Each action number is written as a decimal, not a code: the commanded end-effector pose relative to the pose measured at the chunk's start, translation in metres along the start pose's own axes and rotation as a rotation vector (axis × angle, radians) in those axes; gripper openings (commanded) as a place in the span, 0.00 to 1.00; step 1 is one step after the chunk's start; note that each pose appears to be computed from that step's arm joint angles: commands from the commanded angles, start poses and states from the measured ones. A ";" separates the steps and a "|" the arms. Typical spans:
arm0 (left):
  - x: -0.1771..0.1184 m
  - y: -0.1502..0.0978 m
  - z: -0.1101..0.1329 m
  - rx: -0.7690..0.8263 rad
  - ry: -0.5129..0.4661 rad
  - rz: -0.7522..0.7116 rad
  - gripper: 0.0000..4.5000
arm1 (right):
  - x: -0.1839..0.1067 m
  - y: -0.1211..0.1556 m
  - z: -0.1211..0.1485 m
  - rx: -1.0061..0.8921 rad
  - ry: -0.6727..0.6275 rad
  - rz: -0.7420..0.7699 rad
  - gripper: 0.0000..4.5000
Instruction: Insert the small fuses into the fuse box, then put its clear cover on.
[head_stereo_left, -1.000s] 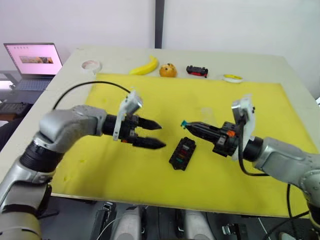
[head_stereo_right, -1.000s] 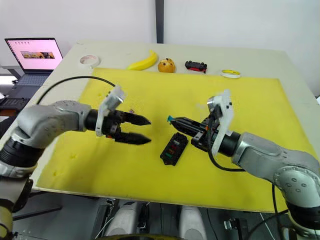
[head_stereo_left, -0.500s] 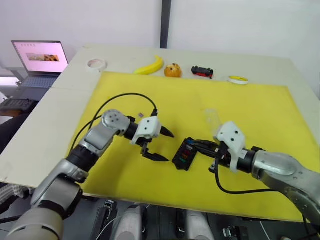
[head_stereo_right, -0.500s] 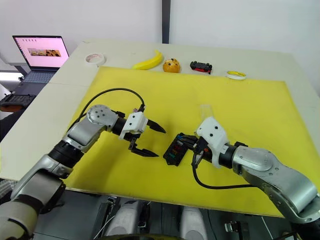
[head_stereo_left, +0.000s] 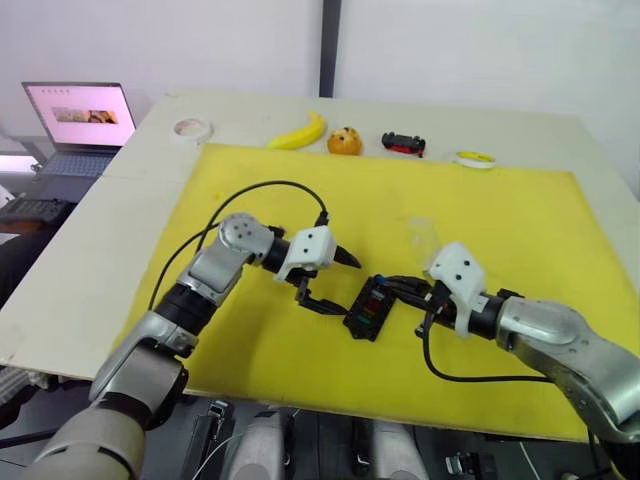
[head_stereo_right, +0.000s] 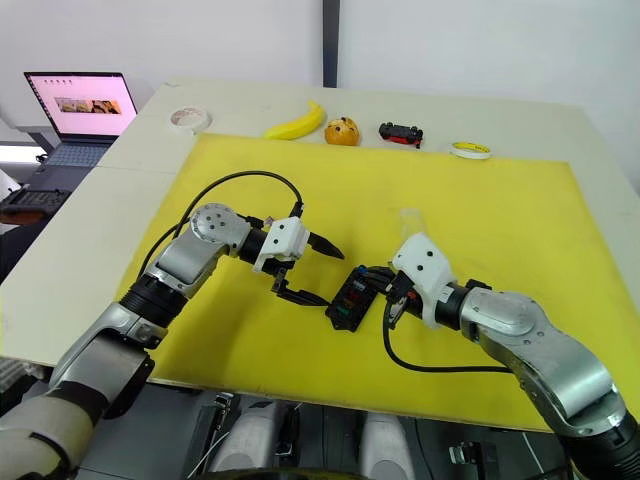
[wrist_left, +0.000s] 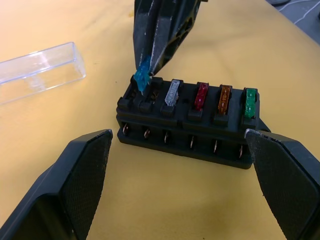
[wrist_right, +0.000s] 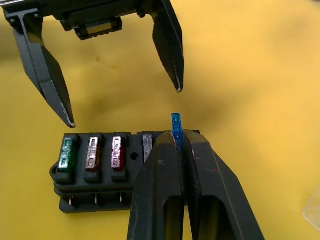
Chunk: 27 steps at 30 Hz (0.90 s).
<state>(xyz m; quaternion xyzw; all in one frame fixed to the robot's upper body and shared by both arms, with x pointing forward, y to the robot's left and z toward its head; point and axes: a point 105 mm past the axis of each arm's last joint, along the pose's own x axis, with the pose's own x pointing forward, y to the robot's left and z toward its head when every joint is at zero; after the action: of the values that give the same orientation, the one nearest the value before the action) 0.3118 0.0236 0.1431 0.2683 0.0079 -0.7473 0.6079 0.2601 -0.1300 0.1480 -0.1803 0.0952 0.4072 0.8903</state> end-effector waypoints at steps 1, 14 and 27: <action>-0.002 0.005 0.018 0.064 -0.022 0.010 0.99 | 0.000 0.000 0.006 -0.029 -0.022 -0.002 0.00; -0.001 0.002 0.022 0.081 -0.022 -0.002 0.99 | 0.001 0.001 -0.001 -0.026 -0.004 0.001 0.00; 0.000 0.002 0.023 0.082 -0.022 -0.006 0.99 | 0.002 0.000 -0.009 -0.024 0.018 0.000 0.00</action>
<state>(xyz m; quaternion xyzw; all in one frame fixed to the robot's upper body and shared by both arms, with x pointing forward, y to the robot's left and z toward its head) 0.3055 0.0175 0.1500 0.2748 -0.0025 -0.7555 0.5948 0.2624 -0.1351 0.1358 -0.1910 0.1100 0.4040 0.8878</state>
